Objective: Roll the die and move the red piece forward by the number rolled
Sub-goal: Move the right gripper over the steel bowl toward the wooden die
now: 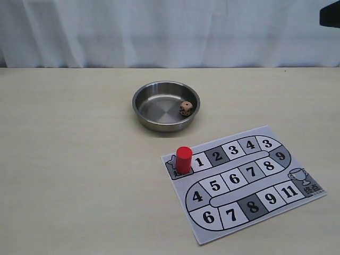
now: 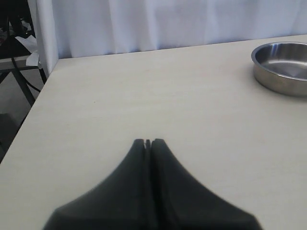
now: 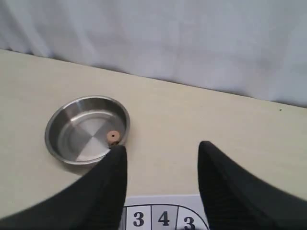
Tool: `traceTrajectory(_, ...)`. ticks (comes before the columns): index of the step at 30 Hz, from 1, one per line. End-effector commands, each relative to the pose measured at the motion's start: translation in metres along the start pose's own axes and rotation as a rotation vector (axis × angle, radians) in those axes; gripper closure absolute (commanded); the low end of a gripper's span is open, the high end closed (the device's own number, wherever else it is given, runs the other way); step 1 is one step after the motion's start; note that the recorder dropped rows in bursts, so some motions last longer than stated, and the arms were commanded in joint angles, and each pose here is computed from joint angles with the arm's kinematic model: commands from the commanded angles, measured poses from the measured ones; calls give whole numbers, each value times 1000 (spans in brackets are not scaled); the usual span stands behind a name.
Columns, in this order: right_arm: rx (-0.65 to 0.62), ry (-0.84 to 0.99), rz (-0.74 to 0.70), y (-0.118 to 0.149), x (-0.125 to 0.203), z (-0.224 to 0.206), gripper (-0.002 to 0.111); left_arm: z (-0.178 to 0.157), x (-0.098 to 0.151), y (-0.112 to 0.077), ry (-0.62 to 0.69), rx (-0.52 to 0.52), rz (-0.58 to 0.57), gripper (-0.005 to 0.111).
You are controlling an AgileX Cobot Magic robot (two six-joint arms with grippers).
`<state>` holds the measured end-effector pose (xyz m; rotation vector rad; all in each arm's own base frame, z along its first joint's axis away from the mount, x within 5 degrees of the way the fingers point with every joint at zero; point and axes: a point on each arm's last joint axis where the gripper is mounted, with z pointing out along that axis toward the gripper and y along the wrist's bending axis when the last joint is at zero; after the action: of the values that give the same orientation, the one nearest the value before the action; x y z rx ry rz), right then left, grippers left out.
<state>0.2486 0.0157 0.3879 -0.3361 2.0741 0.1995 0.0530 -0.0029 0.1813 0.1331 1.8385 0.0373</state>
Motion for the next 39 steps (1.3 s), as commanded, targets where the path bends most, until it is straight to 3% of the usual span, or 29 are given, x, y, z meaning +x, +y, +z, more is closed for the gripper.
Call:
traceTrajectory(1, -85, 21, -37, 0, -7, 16, 63, 0, 0, 0, -8, 2, -8, 107)
traceTrajectory(4, -122, 59, -76, 4, -11, 36, 63, 0, 0, 0, -8, 2, -8, 107)
traceTrajectory(8, -194, 145, -233, 42, -21, 78, 63, 0, 0, 0, -8, 2, -8, 107)
traceTrajectory(12, -218, 192, -302, 69, -27, 114, 44, 0, 0, 0, -6, 2, -8, 107)
traceTrajectory(14, -240, 214, -277, 81, -28, 133, 44, 0, 0, 0, -6, 2, -8, 107)
traceTrajectory(29, -281, 385, -236, 88, -12, 236, 44, 0, 0, 0, -6, 2, -8, 107)
traceTrajectory(34, -308, 426, -288, 106, 0, 264, 44, 0, 0, 0, -6, 2, -8, 107)
traceTrajectory(39, -248, 456, -412, 117, 14, 291, 44, 0, 0, 0, -6, 2, -8, 107)
